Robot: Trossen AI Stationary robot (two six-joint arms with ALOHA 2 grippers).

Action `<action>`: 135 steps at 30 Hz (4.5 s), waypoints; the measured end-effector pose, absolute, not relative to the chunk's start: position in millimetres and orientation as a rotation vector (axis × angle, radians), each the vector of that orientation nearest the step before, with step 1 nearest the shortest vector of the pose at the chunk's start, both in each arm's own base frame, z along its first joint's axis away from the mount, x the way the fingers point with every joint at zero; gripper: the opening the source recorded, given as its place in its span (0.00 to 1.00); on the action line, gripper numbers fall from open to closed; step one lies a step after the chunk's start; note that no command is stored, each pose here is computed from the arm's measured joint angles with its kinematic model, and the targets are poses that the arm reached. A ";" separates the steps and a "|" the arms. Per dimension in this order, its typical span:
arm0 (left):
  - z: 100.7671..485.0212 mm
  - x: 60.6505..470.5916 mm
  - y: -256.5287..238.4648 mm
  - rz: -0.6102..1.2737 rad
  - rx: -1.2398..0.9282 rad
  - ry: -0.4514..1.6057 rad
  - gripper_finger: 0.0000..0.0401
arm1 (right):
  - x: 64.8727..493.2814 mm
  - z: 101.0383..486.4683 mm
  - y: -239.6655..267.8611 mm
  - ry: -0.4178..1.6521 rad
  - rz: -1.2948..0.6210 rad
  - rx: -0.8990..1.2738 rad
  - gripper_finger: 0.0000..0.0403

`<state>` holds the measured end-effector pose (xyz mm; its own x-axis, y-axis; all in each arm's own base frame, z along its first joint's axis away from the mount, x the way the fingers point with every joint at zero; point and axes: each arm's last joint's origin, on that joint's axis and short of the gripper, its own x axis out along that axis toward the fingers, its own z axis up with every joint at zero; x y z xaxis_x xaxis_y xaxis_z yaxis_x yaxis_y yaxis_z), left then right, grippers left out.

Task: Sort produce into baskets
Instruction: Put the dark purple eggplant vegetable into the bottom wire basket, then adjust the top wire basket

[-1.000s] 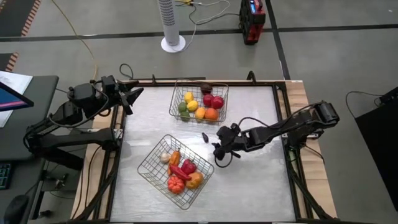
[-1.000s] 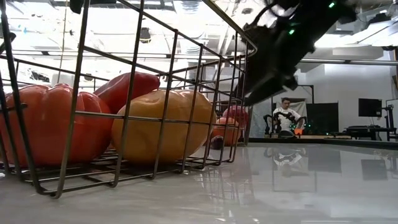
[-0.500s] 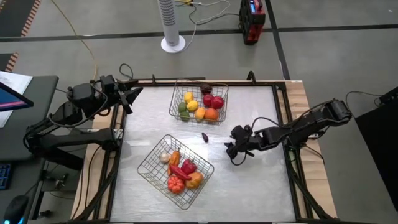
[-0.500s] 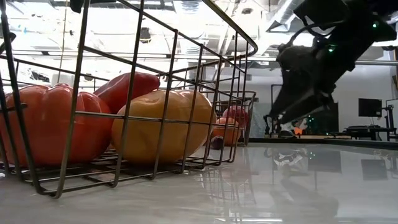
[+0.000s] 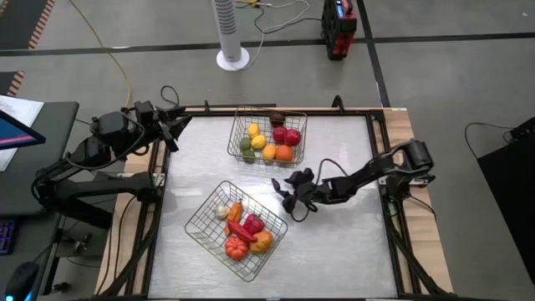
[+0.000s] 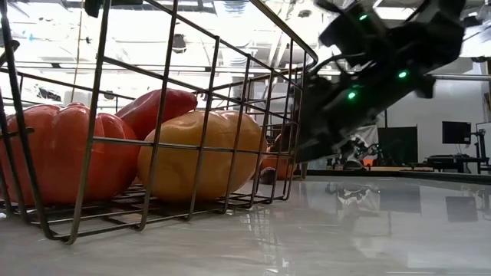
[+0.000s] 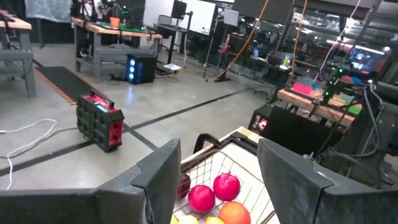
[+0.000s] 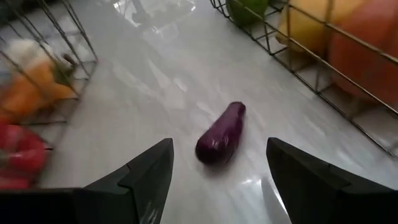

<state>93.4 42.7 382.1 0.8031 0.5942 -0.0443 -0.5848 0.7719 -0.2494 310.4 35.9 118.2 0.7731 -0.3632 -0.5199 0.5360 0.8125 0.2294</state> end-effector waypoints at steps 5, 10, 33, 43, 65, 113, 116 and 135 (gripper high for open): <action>381.8 93.4 42.7 0.639 -0.267 -0.038 0.50 | 334.2 113.8 32.4 0.500 -0.491 0.281 0.71; 380.6 93.3 42.6 0.640 -0.293 -0.034 0.50 | 347.9 109.0 32.2 0.501 -0.493 0.261 0.71; 381.8 93.5 42.6 0.635 -0.303 -0.049 0.50 | 341.8 108.6 33.5 0.618 -0.406 0.315 0.20; 392.3 96.0 45.5 0.688 -0.271 -0.160 0.50 | 315.7 209.5 38.3 0.469 -0.147 0.386 0.26; 374.8 117.5 39.4 0.255 -0.323 0.085 0.50 | 364.4 248.7 87.6 0.732 0.123 0.521 0.36; 398.9 104.0 37.9 0.373 -0.311 0.098 0.50 | 352.5 254.4 -56.8 1.077 -0.067 -0.046 0.66; 399.5 101.9 38.1 0.403 -0.282 0.092 0.50 | 347.8 241.7 -60.0 1.114 -0.112 -0.010 0.63; 399.1 102.4 38.8 0.418 -0.246 0.101 0.50 | 331.2 229.2 9.7 1.326 0.208 -0.156 0.44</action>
<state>102.4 38.8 399.1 0.9095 0.3889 -0.1471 -0.4131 0.8848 -0.2155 331.2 9.7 229.2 0.2283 0.0612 -0.9717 -0.2387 0.9711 0.0051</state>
